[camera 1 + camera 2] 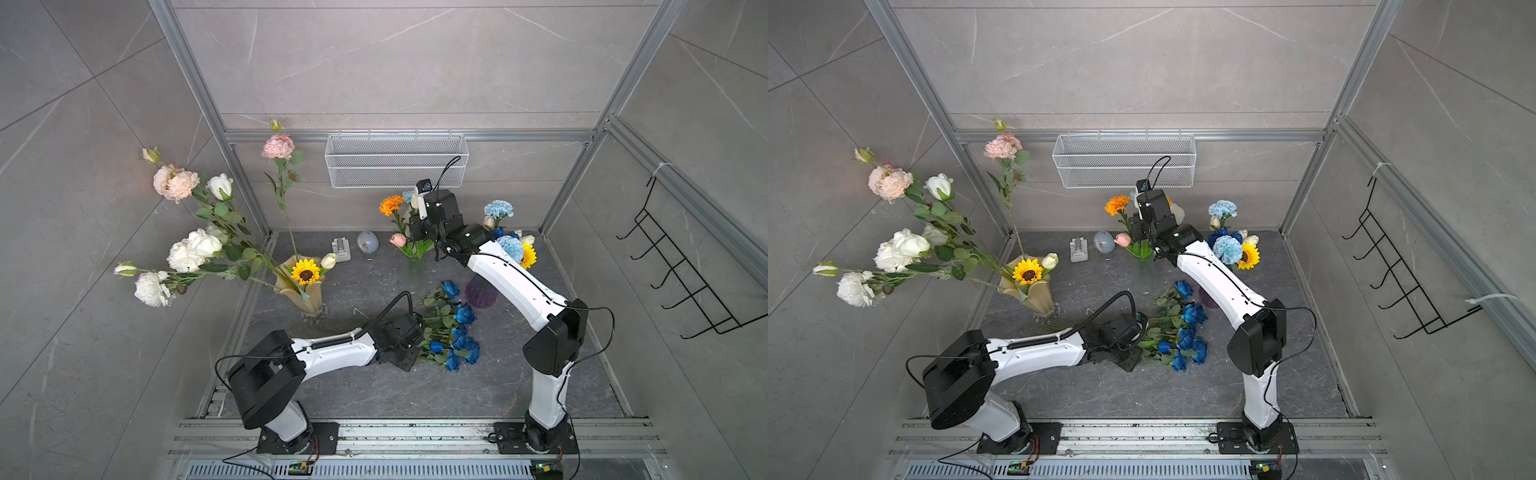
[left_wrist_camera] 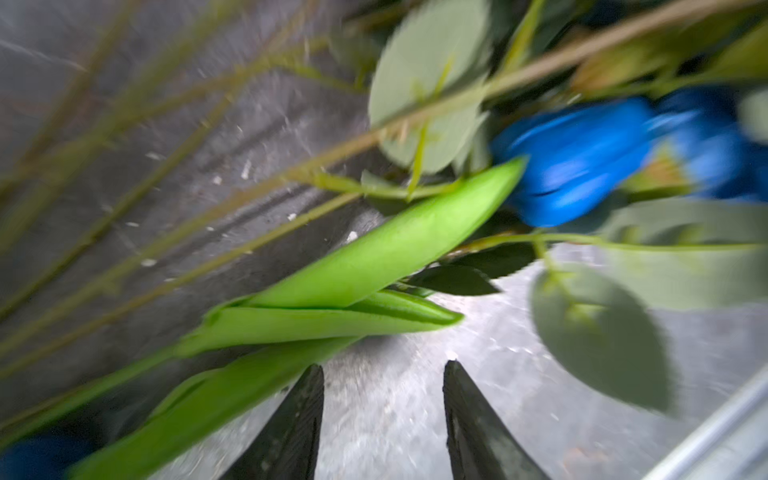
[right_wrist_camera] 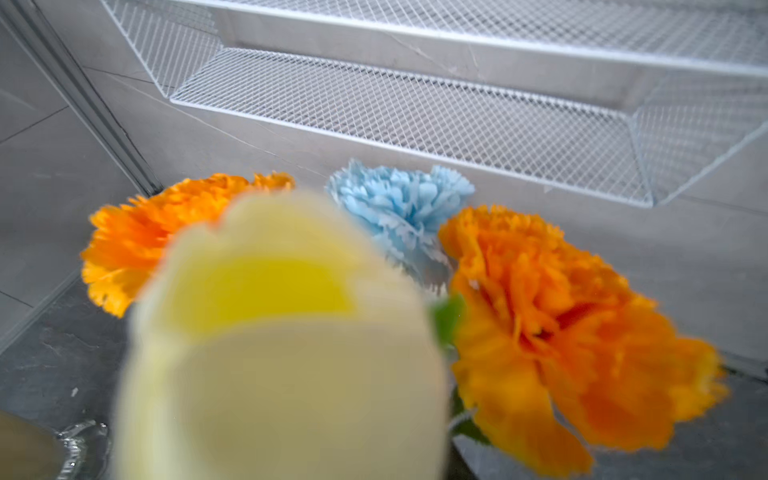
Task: Pick out blue flowers from the vase
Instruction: Move the flower to the center of the board, then pick up the flower from the vase.
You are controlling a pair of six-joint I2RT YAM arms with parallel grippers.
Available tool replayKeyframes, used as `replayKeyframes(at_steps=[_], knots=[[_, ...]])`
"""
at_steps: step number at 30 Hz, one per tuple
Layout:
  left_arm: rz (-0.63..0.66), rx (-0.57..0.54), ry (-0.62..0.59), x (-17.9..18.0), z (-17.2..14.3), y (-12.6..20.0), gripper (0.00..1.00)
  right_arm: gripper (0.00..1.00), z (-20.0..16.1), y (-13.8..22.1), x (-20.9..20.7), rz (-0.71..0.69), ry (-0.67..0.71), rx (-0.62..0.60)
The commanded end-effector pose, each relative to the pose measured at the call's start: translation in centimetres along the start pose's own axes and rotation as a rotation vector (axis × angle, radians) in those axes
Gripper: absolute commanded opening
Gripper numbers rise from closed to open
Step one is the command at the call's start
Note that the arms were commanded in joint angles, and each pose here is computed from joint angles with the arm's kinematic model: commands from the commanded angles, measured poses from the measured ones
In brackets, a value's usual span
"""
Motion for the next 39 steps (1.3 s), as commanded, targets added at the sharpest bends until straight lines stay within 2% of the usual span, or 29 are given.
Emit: replayKeyframes(at_steps=[1, 4, 7, 12, 16, 20, 23, 25, 29, 34, 39], knots=[[-0.036, -0.131, -0.045, -1.2, 2.8, 5.3, 0.51, 0.58, 1.6, 1.7, -1.2, -0.025, -0.047, -0.072], [-0.038, -0.173, -0.072, -1.5, 3.8, 8.0, 0.51, 0.77, 2.4, 3.2, -1.8, -0.028, -0.047, -0.105], [-0.037, -0.248, -0.109, -2.0, 5.3, 10.8, 0.52, 0.87, 3.6, 5.0, -2.5, -0.043, -0.039, -0.13], [-0.023, -0.381, -0.094, -1.1, 10.0, 15.3, 0.54, 0.92, 5.8, 9.1, -3.9, -0.061, -0.056, -0.218], [-0.03, -0.501, -0.068, 1.1, 15.5, 19.2, 0.55, 0.94, 7.3, 11.3, -5.5, -0.088, -0.074, -0.273], [-0.009, -0.619, -0.07, 2.7, 21.1, 23.0, 0.57, 0.94, 7.7, 10.2, -6.0, -0.064, -0.062, -0.238], [-0.035, -0.681, -0.071, 3.6, 25.6, 24.8, 0.58, 0.97, 7.2, 8.1, -6.2, -0.048, -0.072, -0.203], [-0.052, -0.711, -0.083, 3.7, 27.9, 25.4, 0.6, 1.0, 6.9, 7.0, -6.5, -0.034, -0.094, -0.196], [-0.071, -0.769, -0.091, 4.6, 31.7, 26.0, 0.64, 0.99, 6.7, 5.2, -6.8, 0.026, -0.138, -0.198], [-0.072, -0.814, -0.115, 6.7, 34.5, 23.6, 0.71, 0.99, 6.2, 1.9, -6.1, 0.071, -0.122, -0.148], [-0.062, -0.817, -0.181, 7.7, 35.8, 21.2, 0.72, 0.99, 5.2, -0.2, -6.1, 0.05, -0.126, -0.107]])
Point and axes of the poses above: each gripper's point midway between its finger pads, its own y axis back along the fingers, its own x axis along the line the jaws close on, z = x × y, the point moved 7 cm from there along y, back along the fingers, and after that the axes turned 12 degrees about y, right-handed, at the moved point
